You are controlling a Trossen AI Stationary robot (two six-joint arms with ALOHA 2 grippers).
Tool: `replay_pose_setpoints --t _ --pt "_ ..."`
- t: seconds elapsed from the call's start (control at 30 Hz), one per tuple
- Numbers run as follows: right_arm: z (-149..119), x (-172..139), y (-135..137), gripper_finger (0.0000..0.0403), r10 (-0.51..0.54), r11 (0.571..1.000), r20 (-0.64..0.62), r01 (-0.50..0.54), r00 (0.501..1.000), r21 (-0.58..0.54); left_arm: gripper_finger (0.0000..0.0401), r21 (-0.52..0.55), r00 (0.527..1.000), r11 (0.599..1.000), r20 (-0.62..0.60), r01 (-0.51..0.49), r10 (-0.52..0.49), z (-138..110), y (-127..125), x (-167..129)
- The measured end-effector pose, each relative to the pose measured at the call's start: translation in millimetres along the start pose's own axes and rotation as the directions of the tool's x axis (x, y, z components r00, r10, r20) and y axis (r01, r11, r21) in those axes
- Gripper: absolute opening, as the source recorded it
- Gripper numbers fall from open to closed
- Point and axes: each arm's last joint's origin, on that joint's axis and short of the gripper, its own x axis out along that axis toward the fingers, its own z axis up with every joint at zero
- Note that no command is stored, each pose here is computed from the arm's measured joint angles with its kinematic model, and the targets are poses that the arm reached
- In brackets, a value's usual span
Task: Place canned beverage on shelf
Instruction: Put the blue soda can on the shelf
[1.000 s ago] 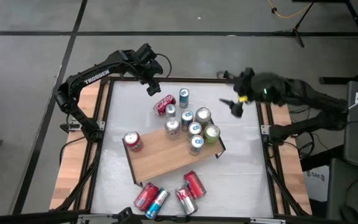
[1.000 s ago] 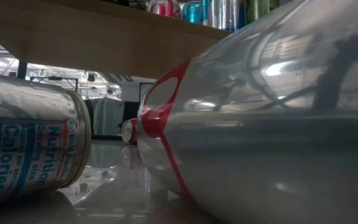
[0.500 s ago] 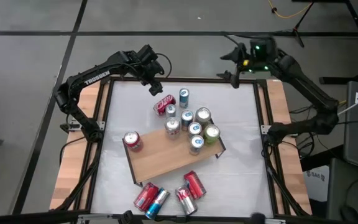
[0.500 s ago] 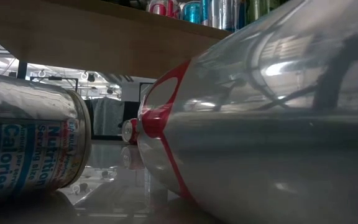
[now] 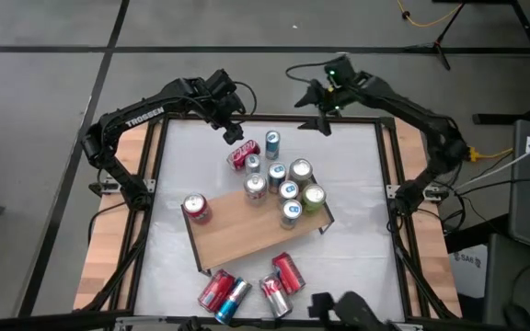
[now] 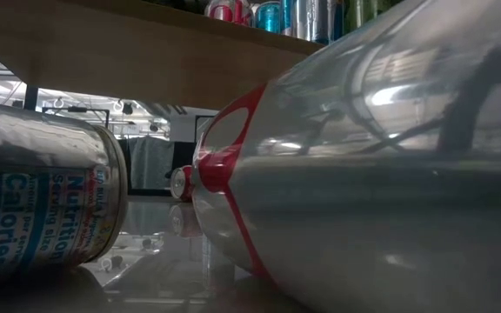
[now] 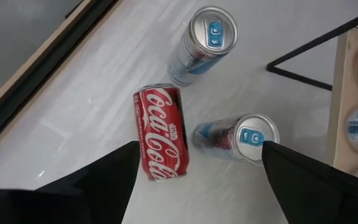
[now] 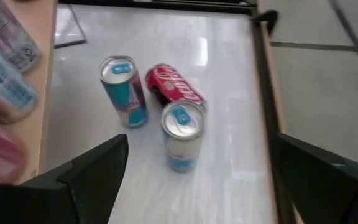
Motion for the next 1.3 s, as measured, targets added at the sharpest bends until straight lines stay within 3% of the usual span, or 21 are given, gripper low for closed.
replay_pose_setpoints --t 0.3,0.53,0.67,0.87,1.3 --pt "-23.2 43.8 -18.1 0.0379 0.136 0.991 0.031 -0.135 0.990 -0.023 0.0328 -0.004 1.000 1.000 0.000 -0.001 0.001 0.0 0.0 0.0" --pt "-31.1 81.2 -10.4 0.0379 0.187 0.982 -0.031 -0.188 0.982 -0.015 0.0328 -0.005 1.000 1.000 0.000 -0.001 0.001 0.0 0.3 0.0" --pt "-29.1 101.3 -1.5 0.0379 0.161 0.985 -0.085 -0.166 0.983 -0.052 0.0328 -0.005 1.000 1.000 0.000 -0.001 0.001 0.0 0.3 0.0" --pt "-16.7 118.5 9.8 0.0379 0.036 0.987 -0.127 -0.056 0.991 -0.152 0.0328 -0.005 1.000 1.000 0.000 -0.001 0.001 0.0 0.3 0.0" --pt "-11.9 122.3 13.3 0.0379 0.023 0.985 -0.111 -0.042 0.994 -0.170 0.0328 -0.005 1.000 1.000 0.000 -0.001 0.001 0.0 0.2 0.0"
